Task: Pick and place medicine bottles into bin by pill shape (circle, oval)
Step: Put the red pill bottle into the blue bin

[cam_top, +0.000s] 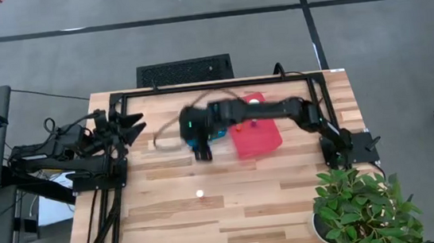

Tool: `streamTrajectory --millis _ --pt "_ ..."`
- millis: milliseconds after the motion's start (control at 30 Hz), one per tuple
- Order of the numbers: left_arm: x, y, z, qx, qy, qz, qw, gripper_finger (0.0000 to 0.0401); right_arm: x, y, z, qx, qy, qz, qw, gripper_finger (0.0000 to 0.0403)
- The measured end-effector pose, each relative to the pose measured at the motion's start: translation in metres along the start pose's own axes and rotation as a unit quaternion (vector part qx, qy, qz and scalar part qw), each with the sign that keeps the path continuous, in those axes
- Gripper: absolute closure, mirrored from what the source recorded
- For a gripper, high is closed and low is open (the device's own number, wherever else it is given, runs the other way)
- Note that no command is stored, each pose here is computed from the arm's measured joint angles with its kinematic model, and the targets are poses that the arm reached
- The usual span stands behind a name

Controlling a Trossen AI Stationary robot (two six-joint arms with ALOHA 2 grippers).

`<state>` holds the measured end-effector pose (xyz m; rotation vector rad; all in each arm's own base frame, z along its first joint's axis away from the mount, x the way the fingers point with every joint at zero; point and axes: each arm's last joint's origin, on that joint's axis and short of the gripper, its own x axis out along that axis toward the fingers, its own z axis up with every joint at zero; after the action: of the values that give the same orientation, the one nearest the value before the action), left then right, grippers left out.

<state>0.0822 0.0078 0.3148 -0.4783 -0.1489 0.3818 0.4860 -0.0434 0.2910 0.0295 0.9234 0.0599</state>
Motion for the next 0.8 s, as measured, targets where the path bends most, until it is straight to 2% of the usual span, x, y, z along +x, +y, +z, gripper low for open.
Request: streamTrajectory --millis 167,267,367,567,800 --pt "0.0 -0.001 -0.001 0.012 0.01 -0.02 1.0 0.0142 0.013 0.073 0.0 -0.061 -0.011 0.031 0.998 0.0145" --pt "0.0 -0.002 -0.001 0.023 0.016 -0.032 0.999 0.0142 0.02 0.104 -0.002 -0.084 -0.025 0.031 0.996 0.0145" --pt "0.0 -0.002 -0.001 0.024 0.018 -0.033 0.999 0.0142 0.021 0.12 -0.003 -0.086 -0.035 0.032 0.995 0.0145" --pt "0.0 0.0 -0.004 0.029 0.031 -0.027 0.999 0.0142 0.051 0.133 -0.026 -0.06 -0.015 0.041 0.997 0.0145" --pt "0.0 0.0 -0.004 0.029 0.032 -0.026 0.999 0.0142 0.065 0.155 -0.043 -0.077 -0.015 0.053 0.995 0.0145"
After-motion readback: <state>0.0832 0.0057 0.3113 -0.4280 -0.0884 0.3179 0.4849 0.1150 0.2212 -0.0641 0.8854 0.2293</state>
